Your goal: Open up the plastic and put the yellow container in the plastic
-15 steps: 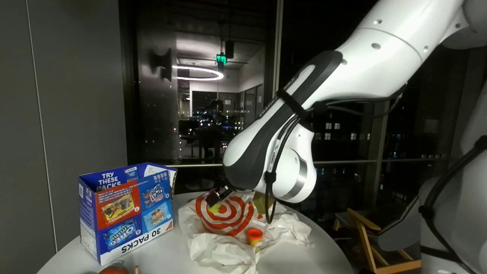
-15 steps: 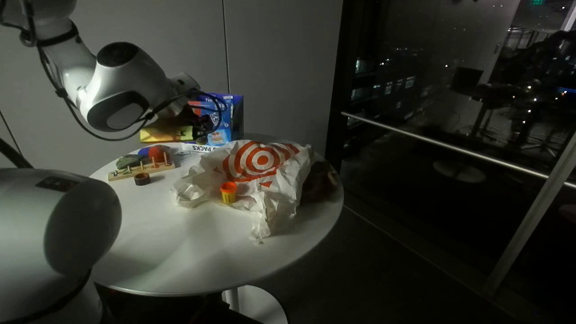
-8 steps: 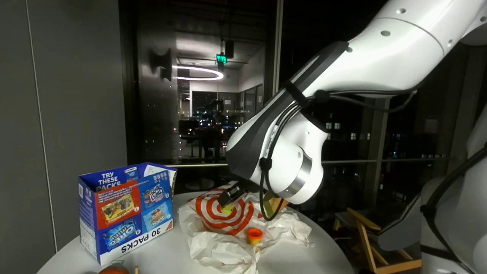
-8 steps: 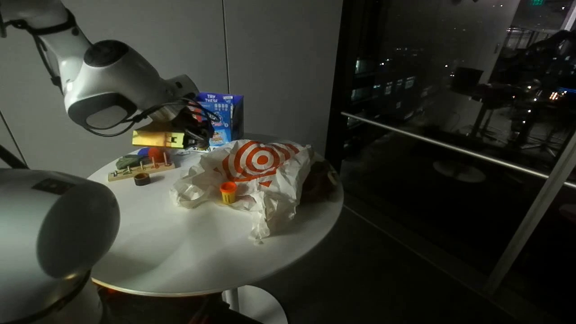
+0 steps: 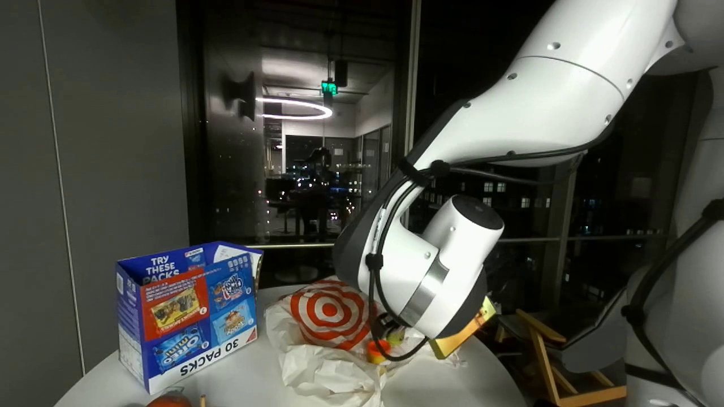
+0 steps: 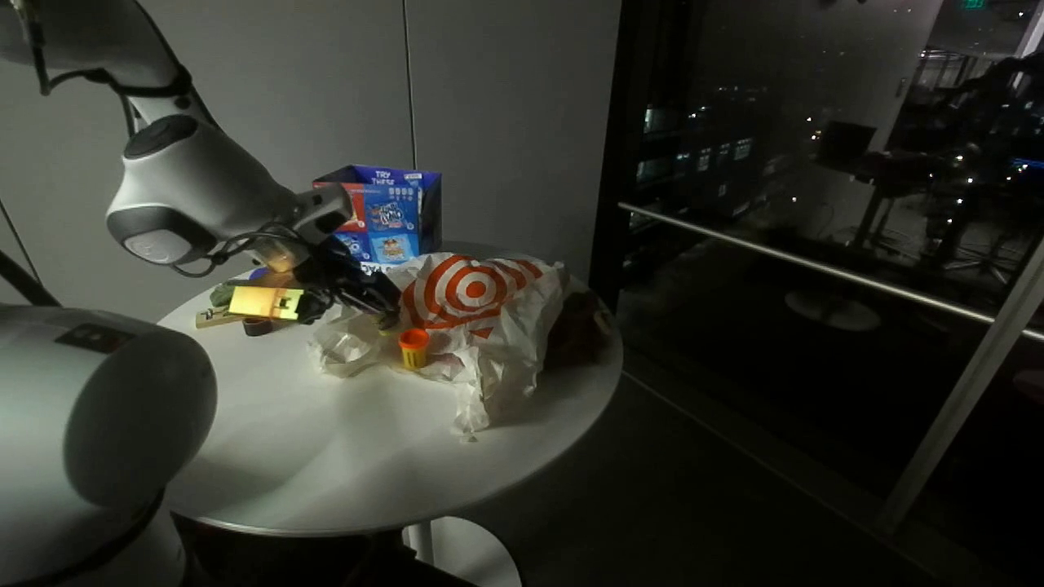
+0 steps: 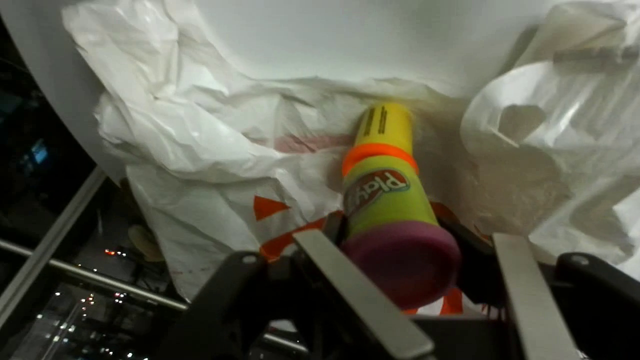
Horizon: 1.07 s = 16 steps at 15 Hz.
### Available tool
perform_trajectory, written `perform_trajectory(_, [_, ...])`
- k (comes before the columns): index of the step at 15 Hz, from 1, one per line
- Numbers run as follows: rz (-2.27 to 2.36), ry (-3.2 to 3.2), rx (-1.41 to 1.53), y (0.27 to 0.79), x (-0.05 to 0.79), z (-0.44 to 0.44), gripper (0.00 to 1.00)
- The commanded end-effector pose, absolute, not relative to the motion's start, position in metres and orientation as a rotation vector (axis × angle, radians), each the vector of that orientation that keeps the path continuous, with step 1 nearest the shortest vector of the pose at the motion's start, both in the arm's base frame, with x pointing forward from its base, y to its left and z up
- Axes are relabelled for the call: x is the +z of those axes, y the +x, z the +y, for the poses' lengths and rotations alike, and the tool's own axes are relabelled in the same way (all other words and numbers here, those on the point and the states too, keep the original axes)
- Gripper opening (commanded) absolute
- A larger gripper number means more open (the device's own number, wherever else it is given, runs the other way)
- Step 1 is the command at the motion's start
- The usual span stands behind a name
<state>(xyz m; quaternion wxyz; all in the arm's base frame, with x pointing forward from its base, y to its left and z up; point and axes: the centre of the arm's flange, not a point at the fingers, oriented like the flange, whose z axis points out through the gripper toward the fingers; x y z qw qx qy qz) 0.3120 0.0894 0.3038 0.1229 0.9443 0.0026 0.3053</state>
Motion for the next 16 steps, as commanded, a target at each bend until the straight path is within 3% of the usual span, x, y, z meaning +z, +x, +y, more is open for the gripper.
perform_trajectory(1, [-0.049,2.700,0.822,0.279,0.326,0.091,0.25])
perform_trajectory(3, [-0.068,2.697,0.784,0.278,0.319,0.087,0.25])
perform_trajectory(5, [-0.070,2.718,0.767,0.321,0.317,0.070,0.25])
perform_trajectory(16, [-0.096,2.825,0.665,0.353,0.256,0.062,0.25])
